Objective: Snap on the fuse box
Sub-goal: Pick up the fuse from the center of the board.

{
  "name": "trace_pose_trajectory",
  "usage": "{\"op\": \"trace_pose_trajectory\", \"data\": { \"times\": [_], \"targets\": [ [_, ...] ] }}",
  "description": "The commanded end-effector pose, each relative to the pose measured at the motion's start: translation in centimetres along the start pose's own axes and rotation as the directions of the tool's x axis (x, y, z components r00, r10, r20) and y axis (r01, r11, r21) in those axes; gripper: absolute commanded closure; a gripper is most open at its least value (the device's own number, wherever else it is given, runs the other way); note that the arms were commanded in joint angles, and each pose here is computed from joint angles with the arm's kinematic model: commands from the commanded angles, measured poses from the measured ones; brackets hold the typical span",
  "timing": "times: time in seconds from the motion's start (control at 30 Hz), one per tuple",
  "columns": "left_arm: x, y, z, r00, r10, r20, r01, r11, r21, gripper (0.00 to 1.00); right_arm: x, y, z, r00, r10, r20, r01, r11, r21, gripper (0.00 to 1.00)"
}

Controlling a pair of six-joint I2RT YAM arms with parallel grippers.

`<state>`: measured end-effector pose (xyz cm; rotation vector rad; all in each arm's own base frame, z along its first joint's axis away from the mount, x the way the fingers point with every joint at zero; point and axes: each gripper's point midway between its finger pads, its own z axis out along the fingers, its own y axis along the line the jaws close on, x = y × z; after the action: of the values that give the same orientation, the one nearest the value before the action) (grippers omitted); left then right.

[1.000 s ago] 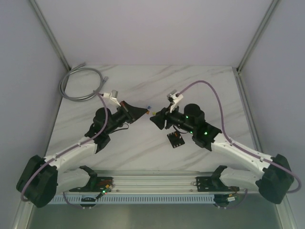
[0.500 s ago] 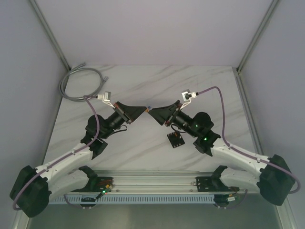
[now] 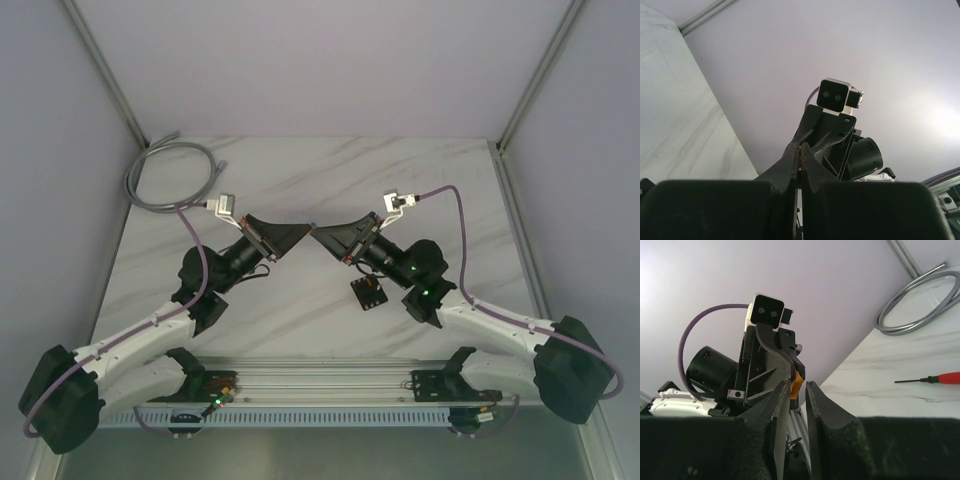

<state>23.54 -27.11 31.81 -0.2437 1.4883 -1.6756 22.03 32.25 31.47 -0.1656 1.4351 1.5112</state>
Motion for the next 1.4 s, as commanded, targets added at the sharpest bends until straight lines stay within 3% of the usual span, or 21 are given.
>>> {"op": "trace_pose_trajectory", "data": {
  "times": [0.0,0.13,0.23,0.3,0.43,0.67,0.87,1.07,1.37],
  "targets": [
    [-0.2,-1.4,0.0,1.000,-0.018,0.019,0.017,0.998,0.062,1.00,-0.8,1.0,-0.1,0.999,0.004,0.046,-0.002,0.998,-0.056,0.78],
    [-0.1,-1.4,0.0,0.999,-0.032,0.019,0.030,0.997,0.071,1.00,-0.7,1.2,-0.1,0.999,0.008,0.041,-0.005,0.997,-0.073,0.86],
    [0.2,-1.2,0.2,1.000,-0.026,0.001,0.026,0.997,0.066,0.99,-0.7,1.0,-0.3,0.999,0.009,0.040,-0.006,0.998,-0.068,0.99],
    [0.3,-0.7,0.2,1.000,-0.020,-0.001,0.020,0.999,0.049,0.96,-0.7,0.8,-0.5,0.999,0.012,0.038,-0.010,0.998,-0.064,1.00],
    [0.1,1.4,-0.3,0.999,0.026,0.024,-0.025,0.999,-0.037,0.79,-0.2,-0.3,-1.1,1.000,0.004,-0.003,-0.004,1.000,-0.025,1.00],
    [-1.3,5.6,-1.9,0.981,0.190,0.046,-0.173,0.952,-0.252,0.45,1.3,-4.8,-3.2,0.983,-0.032,-0.180,0.068,0.978,0.200,1.00],
    [-1.8,9.5,-3.0,0.938,0.337,-0.082,-0.340,0.844,-0.414,0.27,3.7,-9.5,-7.1,0.915,0.001,-0.403,0.192,0.878,0.439,1.00],
    [-2.0,12.4,-4.0,0.910,0.378,-0.168,-0.409,0.767,-0.494,0.12,5.2,-13.3,-12.1,0.786,0.063,-0.615,0.390,0.722,0.572,1.00],
    [-2.4,15.5,-4.8,0.899,0.367,-0.239,-0.437,0.699,-0.567,0.00,5.9,-16.8,-17.4,0.636,0.210,-0.743,0.577,0.511,0.638,1.00]
  ]
}}
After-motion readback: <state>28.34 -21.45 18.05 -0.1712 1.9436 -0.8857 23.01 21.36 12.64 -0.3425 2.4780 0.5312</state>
